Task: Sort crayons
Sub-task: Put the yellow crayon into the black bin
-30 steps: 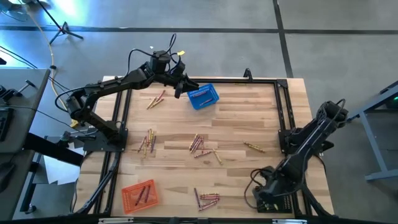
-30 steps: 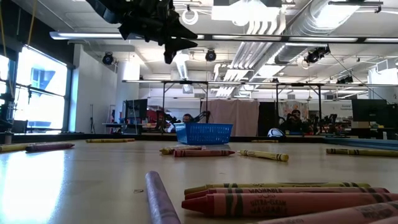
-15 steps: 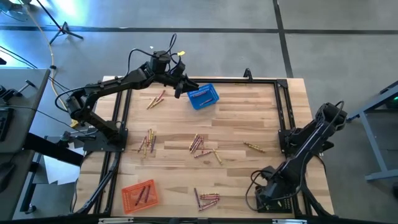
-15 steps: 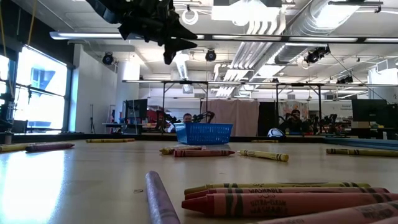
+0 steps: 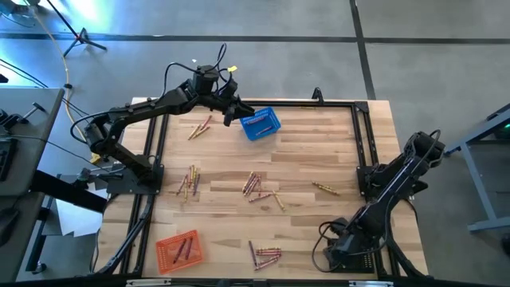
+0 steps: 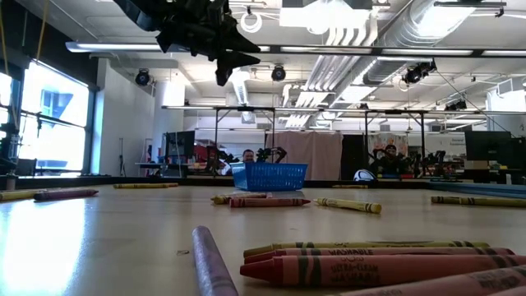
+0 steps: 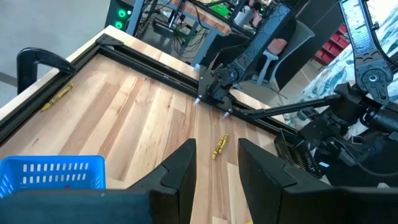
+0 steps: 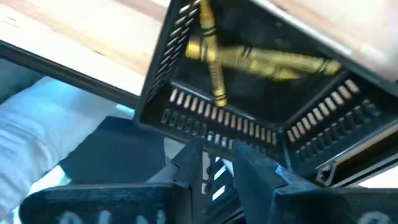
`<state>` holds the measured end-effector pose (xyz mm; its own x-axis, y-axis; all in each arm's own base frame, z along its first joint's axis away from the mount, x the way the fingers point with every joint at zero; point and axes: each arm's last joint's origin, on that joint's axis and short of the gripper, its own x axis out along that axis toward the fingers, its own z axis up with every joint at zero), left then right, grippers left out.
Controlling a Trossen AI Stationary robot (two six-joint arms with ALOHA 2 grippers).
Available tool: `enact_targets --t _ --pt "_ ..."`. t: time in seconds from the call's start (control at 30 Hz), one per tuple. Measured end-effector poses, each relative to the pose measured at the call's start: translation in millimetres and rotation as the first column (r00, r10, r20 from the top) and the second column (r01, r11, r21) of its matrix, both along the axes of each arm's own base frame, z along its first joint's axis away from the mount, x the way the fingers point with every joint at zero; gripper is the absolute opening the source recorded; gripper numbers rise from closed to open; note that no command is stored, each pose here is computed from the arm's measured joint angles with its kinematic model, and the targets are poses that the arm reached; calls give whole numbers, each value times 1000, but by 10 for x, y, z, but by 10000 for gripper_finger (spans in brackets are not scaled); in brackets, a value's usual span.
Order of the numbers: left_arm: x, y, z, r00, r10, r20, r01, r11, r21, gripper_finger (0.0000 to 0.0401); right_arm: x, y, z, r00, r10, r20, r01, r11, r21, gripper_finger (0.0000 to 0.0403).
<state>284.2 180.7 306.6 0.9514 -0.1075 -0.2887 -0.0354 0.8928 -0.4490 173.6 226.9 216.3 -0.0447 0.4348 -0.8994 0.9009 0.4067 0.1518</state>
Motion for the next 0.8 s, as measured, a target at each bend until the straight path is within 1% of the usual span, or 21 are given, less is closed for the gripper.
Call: enact_targets --t 0.13,0.23,0.3,0.4,0.57,0.67,0.8 --pt "0 0 0 1000 0 0 0 1000 0 103 64 3 19 999 -50 13 50 998 38 79" --pt "0 0 0 1000 0 0 0 1000 0 103 179 -48 35 995 -88 40 85 994 69 78" --pt "0 0 0 1000 0 0 0 1000 1 103 267 -124 35 992 -114 59 110 992 64 78" --pt "0 0 0 1000 0 0 0 1000 1 103 405 -295 20 985 -133 110 132 991 12 78" --pt "0 0 0 1000 0 0 0 1000 3 103 631 -720 -78 980 -134 146 158 973 -171 77" --pt "0 0 0 1000 -1 1 1 1000 2 103 812 -969 -160 980 -87 181 129 963 -235 78" --pt "0 0 0 1000 5 -1 -5 1000 -15 103 1078 -1257 -319 972 11 233 51 965 -256 78"
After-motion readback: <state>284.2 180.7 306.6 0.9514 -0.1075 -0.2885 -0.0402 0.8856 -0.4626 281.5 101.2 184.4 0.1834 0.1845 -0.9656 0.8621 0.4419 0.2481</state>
